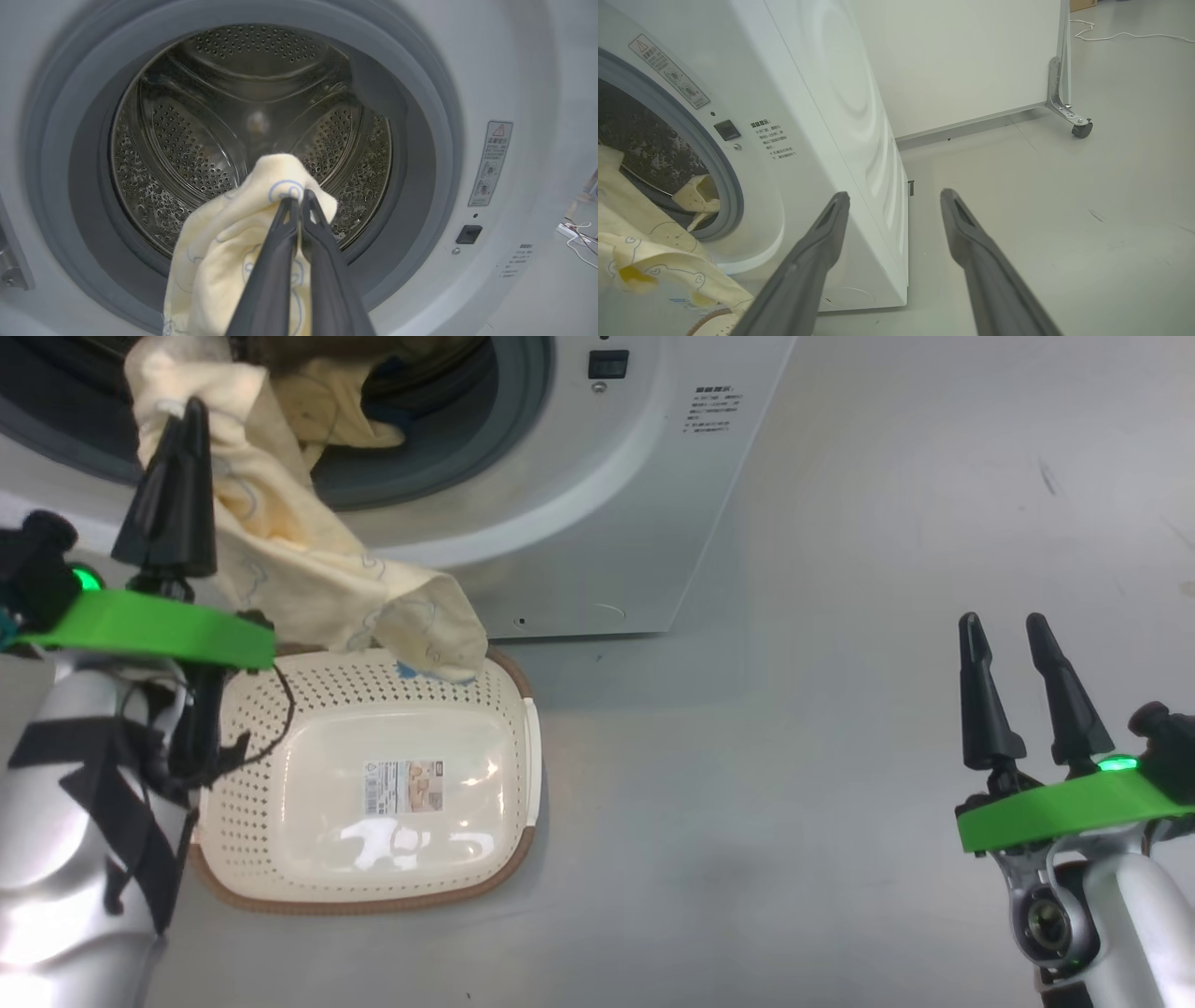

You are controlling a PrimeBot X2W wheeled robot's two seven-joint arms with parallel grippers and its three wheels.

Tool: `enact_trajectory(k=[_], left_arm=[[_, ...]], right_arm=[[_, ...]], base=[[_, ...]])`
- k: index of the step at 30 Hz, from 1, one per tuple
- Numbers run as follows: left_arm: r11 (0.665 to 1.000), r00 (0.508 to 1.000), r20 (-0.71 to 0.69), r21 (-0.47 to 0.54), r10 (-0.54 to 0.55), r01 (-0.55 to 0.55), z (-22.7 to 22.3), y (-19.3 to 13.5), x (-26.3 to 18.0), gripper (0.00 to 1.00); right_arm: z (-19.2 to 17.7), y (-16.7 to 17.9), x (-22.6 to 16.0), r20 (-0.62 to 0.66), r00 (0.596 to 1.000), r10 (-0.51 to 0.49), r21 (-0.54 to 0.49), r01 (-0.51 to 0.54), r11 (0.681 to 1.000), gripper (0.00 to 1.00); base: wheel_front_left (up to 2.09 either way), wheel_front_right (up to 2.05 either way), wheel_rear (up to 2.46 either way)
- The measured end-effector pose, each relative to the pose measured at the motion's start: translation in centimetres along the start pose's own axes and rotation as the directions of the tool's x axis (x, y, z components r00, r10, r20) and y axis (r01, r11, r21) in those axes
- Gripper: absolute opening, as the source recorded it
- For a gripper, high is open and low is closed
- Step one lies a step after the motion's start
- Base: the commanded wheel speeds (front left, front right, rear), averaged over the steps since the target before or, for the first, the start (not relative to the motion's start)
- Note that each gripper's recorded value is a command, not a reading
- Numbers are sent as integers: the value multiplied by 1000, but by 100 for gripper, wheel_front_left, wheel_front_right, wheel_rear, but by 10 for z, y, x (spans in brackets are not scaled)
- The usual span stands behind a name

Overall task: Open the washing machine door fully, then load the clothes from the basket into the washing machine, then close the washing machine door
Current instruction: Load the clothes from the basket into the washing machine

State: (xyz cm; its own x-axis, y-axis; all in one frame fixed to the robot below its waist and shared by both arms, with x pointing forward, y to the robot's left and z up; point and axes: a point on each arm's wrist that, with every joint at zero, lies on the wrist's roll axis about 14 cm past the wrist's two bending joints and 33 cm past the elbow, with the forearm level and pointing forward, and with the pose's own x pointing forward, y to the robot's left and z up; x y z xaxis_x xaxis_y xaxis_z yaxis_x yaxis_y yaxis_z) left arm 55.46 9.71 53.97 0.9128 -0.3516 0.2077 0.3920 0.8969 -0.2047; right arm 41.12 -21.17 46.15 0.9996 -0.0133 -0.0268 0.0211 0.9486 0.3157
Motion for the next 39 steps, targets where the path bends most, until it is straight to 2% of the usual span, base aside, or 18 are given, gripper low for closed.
enact_trajectory(k=[10,27,34,39], left_arm=[[1000,992,-123,-10,18,-19,-44,15,48,0],[1000,944,-331,-3,3,-4,-123,11,98,0],[1000,936,-352,10,-4,8,-133,12,114,0],[999,958,-285,25,-21,30,-117,15,138,0]], right_arm=[[-6,-7,4,-12,999,-30,3,30,1000,100],[-19,-15,0,-52,996,-73,-7,73,997,100],[-21,-19,-7,-63,993,-98,-8,98,995,100],[-25,-23,-6,-73,991,-114,-7,113,994,100]], base=[[0,0,0],[0,0,0],[0,0,0],[0,0,0]])
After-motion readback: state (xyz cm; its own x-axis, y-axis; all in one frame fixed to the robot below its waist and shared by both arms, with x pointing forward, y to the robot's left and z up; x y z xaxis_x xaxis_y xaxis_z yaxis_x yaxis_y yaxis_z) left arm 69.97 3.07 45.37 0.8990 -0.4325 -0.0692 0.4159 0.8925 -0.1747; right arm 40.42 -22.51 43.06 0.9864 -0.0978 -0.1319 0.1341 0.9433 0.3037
